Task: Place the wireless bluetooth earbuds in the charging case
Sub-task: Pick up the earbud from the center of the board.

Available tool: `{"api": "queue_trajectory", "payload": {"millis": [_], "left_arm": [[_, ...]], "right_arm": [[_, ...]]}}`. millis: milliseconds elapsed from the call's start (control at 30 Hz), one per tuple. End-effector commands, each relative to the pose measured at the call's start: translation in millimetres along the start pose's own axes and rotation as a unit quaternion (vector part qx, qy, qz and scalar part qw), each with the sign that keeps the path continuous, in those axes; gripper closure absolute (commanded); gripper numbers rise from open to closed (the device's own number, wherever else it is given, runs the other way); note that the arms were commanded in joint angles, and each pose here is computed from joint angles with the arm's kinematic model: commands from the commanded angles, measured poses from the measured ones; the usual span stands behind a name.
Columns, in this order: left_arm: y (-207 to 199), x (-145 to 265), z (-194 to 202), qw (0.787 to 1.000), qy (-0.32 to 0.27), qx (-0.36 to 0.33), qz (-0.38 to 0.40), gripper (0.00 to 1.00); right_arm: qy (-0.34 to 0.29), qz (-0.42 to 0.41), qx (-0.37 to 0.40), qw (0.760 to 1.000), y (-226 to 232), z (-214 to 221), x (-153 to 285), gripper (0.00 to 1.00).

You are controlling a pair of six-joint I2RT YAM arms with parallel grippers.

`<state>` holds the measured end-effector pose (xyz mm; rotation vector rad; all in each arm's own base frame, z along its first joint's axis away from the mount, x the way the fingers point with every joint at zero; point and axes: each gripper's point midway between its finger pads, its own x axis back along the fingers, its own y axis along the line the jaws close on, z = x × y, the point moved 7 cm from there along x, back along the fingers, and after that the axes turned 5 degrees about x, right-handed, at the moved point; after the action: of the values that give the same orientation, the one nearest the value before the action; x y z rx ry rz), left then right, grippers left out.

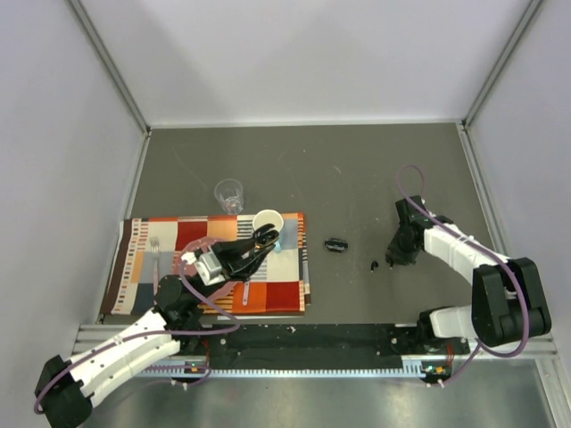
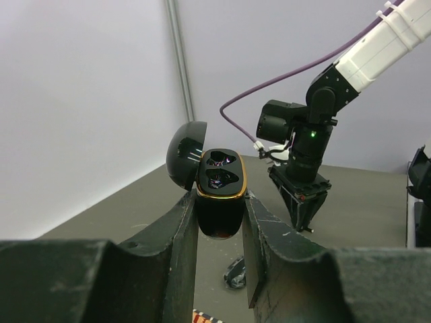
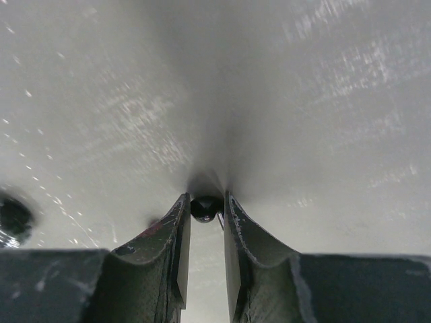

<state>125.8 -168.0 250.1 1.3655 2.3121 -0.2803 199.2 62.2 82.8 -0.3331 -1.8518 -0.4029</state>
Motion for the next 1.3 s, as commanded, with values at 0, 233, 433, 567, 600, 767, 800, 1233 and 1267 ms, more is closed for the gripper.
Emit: {"api": "queue_trajectory", "payload": {"millis": [0, 233, 433, 567, 600, 767, 800, 1233, 1267], "left_arm": [[3, -6, -23, 0.999, -0.032, -0.019, -0.010, 1.00], [4, -6, -23, 0.999, -0.027, -0.023, -0.014, 1.00], [3, -9, -20, 1.000, -0.025, -0.014, -0.007, 1.00], [3, -10, -18, 1.000, -0.022, -0.012, -0.006, 1.00], [3, -10, -18, 1.000, -0.021, -0.012, -0.005, 1.00], [4, -8, -19, 1.000, -0.022, -0.016, -0.012, 1.00], [4, -7, -19, 1.000, -0.022, -0.017, -0.012, 1.00], [6, -2, -21, 0.999, -0.016, -0.026, -0.025, 1.00], [6, -3, -21, 0.999, -0.016, -0.026, -0.024, 1.00]], "right_arm": [[-0.068, -0.025, -0.052, 0.996, 17, -24, -13, 0.92], [-0.069, -0.021, -0.011, 0.997, 16, -27, -17, 0.75], [-0.062, -0.016, 0.050, 0.997, 13, -27, -19, 0.61], [-0.059, -0.014, 0.074, 0.995, 15, -29, -21, 0.56], [-0.058, -0.014, 0.086, 0.995, 15, -29, -22, 0.56], [-0.056, -0.019, 0.112, 0.992, 20, -29, -22, 0.57], [-0.054, -0.018, 0.119, 0.991, 21, -29, -22, 0.57], [-0.026, 0.005, 0.163, 0.986, 25, -22, -20, 0.64], [-0.024, 0.009, 0.167, 0.986, 25, -21, -21, 0.65]]}}
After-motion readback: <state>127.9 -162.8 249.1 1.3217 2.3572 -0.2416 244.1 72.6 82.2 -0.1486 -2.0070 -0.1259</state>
